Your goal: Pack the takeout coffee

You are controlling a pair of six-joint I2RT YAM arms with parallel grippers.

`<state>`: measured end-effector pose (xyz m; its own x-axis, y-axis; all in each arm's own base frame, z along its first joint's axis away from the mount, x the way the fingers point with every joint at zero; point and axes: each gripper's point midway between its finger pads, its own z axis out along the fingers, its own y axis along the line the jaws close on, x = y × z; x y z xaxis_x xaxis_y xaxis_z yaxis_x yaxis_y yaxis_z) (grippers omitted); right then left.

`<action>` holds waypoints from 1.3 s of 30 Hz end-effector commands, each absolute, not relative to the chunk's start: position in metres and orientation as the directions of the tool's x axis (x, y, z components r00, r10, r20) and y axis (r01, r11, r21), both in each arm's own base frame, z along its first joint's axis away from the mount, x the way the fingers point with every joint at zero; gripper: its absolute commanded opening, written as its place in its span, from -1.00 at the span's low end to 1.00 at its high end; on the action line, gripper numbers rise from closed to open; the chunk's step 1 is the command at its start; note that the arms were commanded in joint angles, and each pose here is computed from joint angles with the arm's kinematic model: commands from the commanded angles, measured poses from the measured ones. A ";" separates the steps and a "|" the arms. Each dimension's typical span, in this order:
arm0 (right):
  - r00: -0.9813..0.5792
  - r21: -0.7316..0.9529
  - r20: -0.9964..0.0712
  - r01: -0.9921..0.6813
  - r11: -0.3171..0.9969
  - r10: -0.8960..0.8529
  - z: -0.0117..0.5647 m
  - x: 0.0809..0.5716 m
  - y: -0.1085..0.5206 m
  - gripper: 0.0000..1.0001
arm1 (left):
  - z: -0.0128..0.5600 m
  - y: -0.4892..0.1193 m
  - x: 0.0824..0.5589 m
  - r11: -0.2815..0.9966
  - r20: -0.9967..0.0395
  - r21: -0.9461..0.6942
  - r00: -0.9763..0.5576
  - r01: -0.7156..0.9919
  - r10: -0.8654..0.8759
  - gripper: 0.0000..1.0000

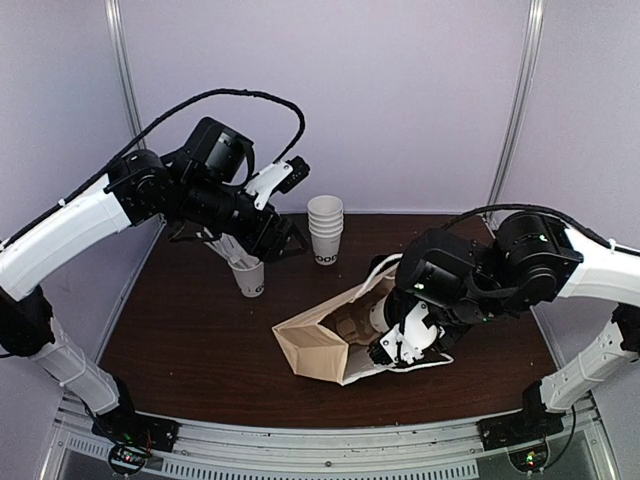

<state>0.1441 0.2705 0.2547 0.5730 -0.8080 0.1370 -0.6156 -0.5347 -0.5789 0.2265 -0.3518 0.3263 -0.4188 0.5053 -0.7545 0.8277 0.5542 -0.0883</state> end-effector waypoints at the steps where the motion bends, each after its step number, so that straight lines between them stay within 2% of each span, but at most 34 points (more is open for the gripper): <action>1: 0.534 -0.658 0.188 -0.555 -0.510 -0.824 0.266 0.160 0.271 0.11 | 0.331 -0.379 0.234 0.471 -0.823 -0.143 -0.369 0.870 0.432 0.45; 6: 0.516 -0.680 0.201 -0.538 -0.498 -0.832 0.266 0.166 0.275 0.11 | 0.329 -0.394 0.226 0.380 -0.839 -0.195 -0.354 0.904 0.413 0.45; 11: 0.493 -0.722 0.201 -0.509 -0.468 -0.847 0.274 0.177 0.285 0.11 | 0.296 -0.383 0.254 0.477 -0.786 -0.217 -0.442 0.852 0.432 0.46; 18: 0.503 -0.657 0.215 -0.559 -0.505 -0.837 0.252 0.181 0.284 0.12 | 0.218 -0.371 0.307 0.541 -0.688 -0.328 -0.588 0.775 0.426 0.45; 30: 0.440 -0.568 0.239 -0.660 -0.492 -0.866 0.228 0.206 0.286 0.11 | 0.151 -0.409 0.342 0.491 -0.619 -0.398 -0.622 0.775 0.479 0.45; 39: 0.461 -0.500 0.212 -0.706 -0.501 -0.861 0.216 0.198 0.288 0.11 | 0.157 -0.412 0.340 0.467 -0.626 -0.413 -0.616 0.782 0.477 0.44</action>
